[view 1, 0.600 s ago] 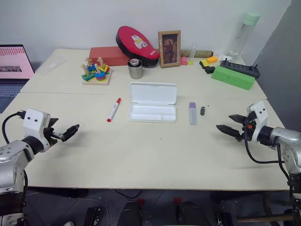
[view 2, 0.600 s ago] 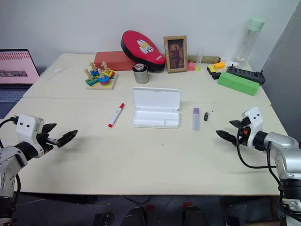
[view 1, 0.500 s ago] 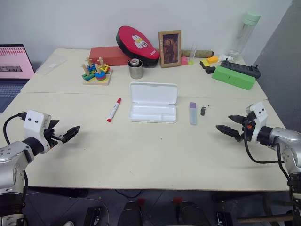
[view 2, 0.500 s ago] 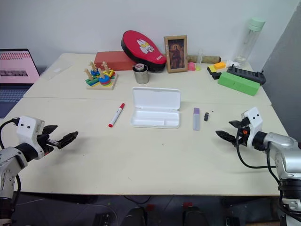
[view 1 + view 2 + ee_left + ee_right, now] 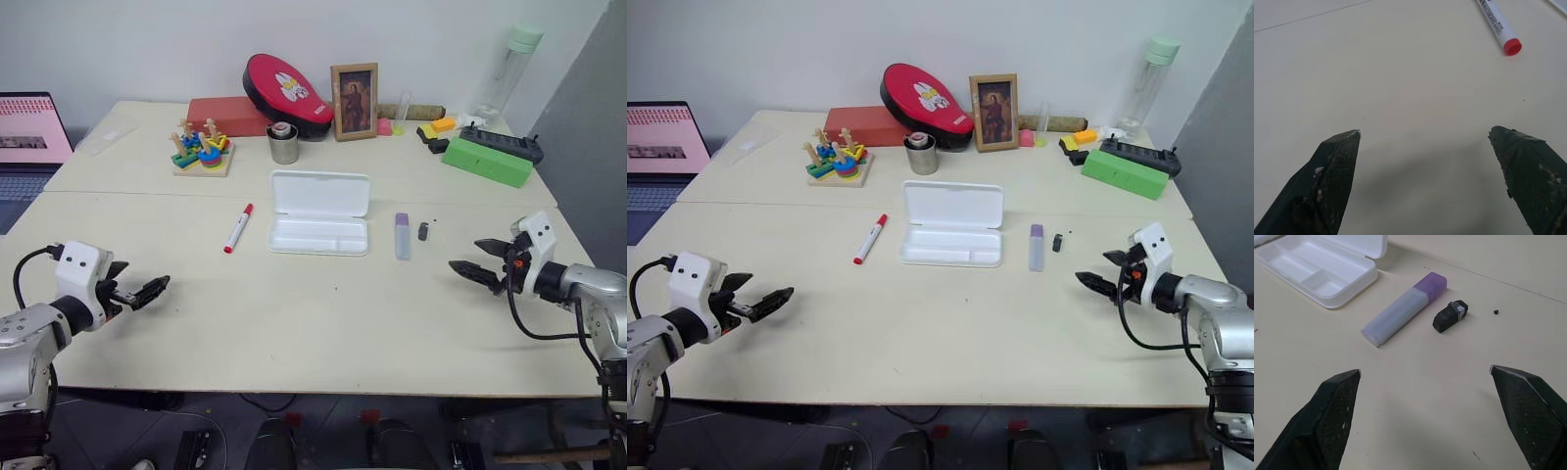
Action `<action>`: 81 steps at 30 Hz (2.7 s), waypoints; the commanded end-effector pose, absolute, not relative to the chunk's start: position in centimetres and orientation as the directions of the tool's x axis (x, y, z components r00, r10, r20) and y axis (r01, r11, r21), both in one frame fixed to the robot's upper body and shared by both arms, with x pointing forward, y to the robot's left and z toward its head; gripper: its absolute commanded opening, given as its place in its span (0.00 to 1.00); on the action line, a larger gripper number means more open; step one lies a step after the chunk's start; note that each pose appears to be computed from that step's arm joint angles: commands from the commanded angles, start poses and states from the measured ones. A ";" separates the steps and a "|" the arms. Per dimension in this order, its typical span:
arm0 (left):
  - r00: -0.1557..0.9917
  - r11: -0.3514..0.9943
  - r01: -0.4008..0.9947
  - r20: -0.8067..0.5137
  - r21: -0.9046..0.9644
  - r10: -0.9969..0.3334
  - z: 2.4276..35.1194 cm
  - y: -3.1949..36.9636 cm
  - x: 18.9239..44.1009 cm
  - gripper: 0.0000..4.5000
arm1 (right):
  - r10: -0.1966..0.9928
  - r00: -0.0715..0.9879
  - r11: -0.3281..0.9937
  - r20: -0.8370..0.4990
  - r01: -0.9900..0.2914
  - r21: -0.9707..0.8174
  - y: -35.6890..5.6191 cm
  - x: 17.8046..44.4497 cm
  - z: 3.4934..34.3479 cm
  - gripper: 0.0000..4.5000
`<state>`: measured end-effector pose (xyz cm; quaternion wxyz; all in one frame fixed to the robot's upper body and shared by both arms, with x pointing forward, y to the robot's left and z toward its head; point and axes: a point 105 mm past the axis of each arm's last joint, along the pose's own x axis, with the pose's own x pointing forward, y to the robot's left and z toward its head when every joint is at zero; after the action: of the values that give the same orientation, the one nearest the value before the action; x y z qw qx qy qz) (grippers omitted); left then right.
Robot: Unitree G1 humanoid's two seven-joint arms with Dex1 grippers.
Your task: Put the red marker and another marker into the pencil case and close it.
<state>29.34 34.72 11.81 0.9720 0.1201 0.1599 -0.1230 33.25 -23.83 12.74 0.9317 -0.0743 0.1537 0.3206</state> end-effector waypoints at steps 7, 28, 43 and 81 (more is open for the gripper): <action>0.923 0.930 0.294 -0.317 0.219 -0.217 13.1 34.2 29.3 1.00 | 0.598 0.736 0.760 -0.316 -0.647 -0.069 -23.4 33.1 13.9 0.99; 0.756 0.746 0.655 -0.080 0.123 -0.650 16.3 22.0 29.6 1.00 | 0.885 0.240 0.192 -0.399 -0.969 -0.156 -7.1 35.0 17.1 0.99; 0.658 0.653 0.747 0.000 0.126 -0.753 17.6 16.9 29.3 1.00 | 0.787 0.257 0.158 -0.561 -0.963 -0.220 -3.7 39.6 12.7 0.99; 0.695 0.692 0.718 -0.023 0.070 -0.719 17.9 18.9 27.5 1.00 | 0.822 0.162 -0.028 -0.545 -0.946 -0.323 -2.4 37.1 13.7 0.01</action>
<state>28.30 18.80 16.55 0.9220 0.0198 0.0172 -0.3864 38.08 -2.95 12.17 0.7020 -0.3224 0.1231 0.6230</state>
